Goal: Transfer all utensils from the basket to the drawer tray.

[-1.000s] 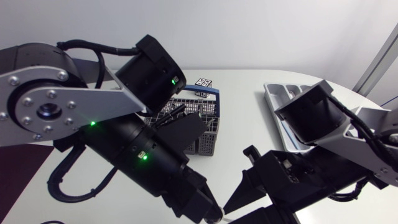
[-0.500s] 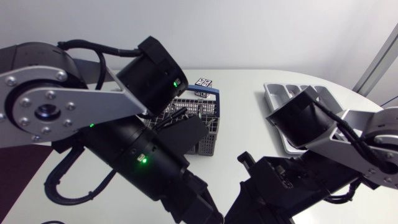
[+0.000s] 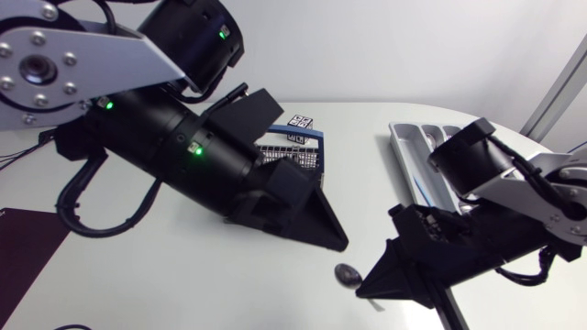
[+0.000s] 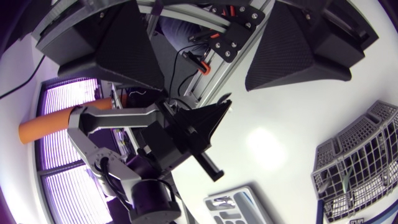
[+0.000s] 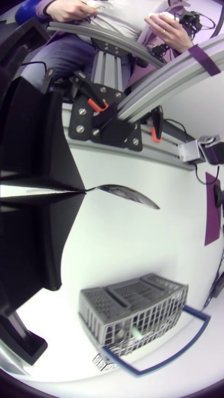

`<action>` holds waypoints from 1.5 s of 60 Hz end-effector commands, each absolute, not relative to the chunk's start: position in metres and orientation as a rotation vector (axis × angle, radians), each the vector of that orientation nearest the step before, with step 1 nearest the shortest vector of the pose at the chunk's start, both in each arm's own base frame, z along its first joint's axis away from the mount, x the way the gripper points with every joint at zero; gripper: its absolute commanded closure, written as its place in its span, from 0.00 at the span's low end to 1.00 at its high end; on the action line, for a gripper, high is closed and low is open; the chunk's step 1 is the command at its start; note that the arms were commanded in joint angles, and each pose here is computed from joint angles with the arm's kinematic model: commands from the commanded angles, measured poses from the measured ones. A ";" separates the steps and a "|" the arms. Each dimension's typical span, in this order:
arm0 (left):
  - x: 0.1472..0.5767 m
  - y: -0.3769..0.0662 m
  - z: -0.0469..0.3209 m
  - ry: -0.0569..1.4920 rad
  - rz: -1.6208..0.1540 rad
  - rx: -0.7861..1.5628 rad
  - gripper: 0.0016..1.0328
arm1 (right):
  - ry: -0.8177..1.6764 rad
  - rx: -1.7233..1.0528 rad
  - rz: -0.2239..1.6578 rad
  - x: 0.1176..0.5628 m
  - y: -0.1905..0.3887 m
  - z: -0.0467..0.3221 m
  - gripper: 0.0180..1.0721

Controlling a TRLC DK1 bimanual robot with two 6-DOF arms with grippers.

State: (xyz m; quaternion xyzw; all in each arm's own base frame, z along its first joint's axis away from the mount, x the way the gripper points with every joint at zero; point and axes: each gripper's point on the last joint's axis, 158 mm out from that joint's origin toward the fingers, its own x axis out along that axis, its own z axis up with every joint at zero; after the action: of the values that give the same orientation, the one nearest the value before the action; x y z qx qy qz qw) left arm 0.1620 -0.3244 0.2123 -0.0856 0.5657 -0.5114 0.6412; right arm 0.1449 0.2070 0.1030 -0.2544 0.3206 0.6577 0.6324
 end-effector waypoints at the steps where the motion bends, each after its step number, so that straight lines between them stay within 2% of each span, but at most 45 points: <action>1: 0.184 -0.325 0.206 1.344 -1.083 -0.284 0.04 | 0.742 -0.607 1.437 0.158 0.186 0.097 0.95; 9: 0.218 -0.320 0.189 1.381 -0.948 -0.369 0.04 | 0.758 -0.647 1.248 0.200 0.143 0.089 0.95; 20: 0.256 -0.316 0.164 1.346 -0.780 -0.391 0.04 | 0.742 -0.730 0.983 0.250 0.072 0.086 0.95; 40: 0.285 -0.312 0.135 1.310 -0.620 -0.347 0.06 | 0.740 -0.904 0.594 0.307 -0.045 0.065 0.95; 65: 0.297 -0.311 0.121 1.274 -0.548 -0.291 0.06 | 0.786 -1.005 0.373 0.343 -0.147 0.026 0.95; 83: 0.305 -0.310 0.112 1.243 -0.505 -0.260 0.06 | 0.813 -1.082 0.298 0.348 -0.184 -0.004 0.94; 86: 0.306 -0.310 0.111 1.230 -0.497 -0.248 0.06 | 0.807 -1.103 0.286 0.348 -0.186 -0.006 0.88; 90: 0.308 -0.309 0.108 1.218 -0.488 -0.240 0.07 | 0.796 -1.132 0.270 0.347 -0.186 -0.007 0.73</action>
State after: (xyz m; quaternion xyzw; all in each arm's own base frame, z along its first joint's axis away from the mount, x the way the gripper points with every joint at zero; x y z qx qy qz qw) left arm 0.3056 -0.3046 0.1142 -0.1110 0.5639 -0.2332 0.7844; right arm 0.3558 -0.1873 0.0064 -0.5085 0.3601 0.1173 0.7733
